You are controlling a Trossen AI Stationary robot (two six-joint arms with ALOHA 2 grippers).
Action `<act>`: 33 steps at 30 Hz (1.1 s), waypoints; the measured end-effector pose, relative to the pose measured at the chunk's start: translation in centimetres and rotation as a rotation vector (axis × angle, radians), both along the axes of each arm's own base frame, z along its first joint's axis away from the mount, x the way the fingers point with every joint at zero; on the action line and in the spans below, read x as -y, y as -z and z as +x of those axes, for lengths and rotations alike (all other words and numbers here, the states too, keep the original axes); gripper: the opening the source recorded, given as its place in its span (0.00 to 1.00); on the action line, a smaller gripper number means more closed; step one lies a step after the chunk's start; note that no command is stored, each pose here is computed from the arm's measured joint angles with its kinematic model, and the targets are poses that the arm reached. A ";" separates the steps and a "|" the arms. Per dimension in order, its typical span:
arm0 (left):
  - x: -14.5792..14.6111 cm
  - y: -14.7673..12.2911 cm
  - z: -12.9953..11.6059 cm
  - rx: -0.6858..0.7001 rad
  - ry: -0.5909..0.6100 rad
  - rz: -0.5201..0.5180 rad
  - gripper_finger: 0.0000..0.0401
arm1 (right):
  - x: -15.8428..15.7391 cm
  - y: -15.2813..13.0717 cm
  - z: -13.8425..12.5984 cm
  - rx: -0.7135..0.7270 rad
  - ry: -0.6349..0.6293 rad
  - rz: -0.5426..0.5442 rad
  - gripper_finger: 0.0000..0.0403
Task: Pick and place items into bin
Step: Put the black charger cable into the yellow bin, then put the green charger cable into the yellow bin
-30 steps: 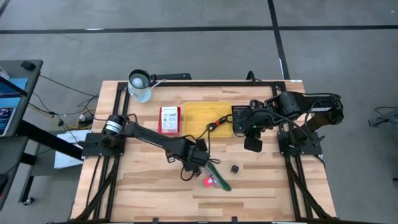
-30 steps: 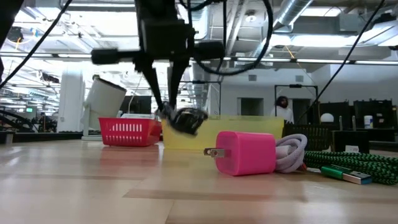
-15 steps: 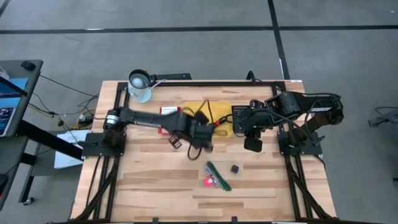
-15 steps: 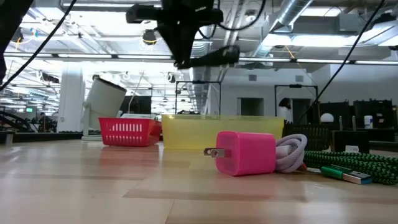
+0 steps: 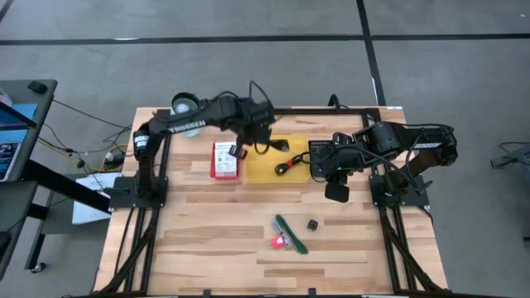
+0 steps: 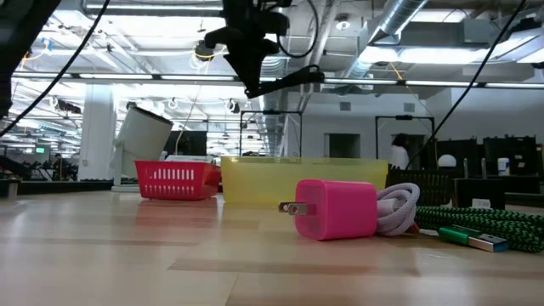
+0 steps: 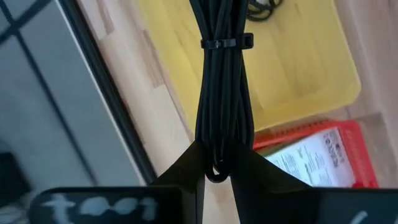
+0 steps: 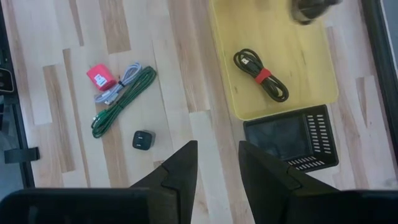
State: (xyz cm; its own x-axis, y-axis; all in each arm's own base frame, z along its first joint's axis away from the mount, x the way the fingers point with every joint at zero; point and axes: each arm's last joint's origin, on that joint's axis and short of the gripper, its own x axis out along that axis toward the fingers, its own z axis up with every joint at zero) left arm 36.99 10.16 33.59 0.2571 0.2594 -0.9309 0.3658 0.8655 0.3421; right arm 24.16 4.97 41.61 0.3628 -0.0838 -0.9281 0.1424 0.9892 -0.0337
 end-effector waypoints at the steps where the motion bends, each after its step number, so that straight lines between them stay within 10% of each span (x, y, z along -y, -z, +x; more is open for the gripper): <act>1: -0.6 0.0 -0.1 0.017 -0.017 -0.026 0.09 | 0.0 0.0 0.0 0.000 0.000 0.000 0.28; 33: -1.5 0.0 0.2 0.099 -0.069 -0.144 0.31 | 0.0 0.0 0.0 0.001 0.010 0.004 0.28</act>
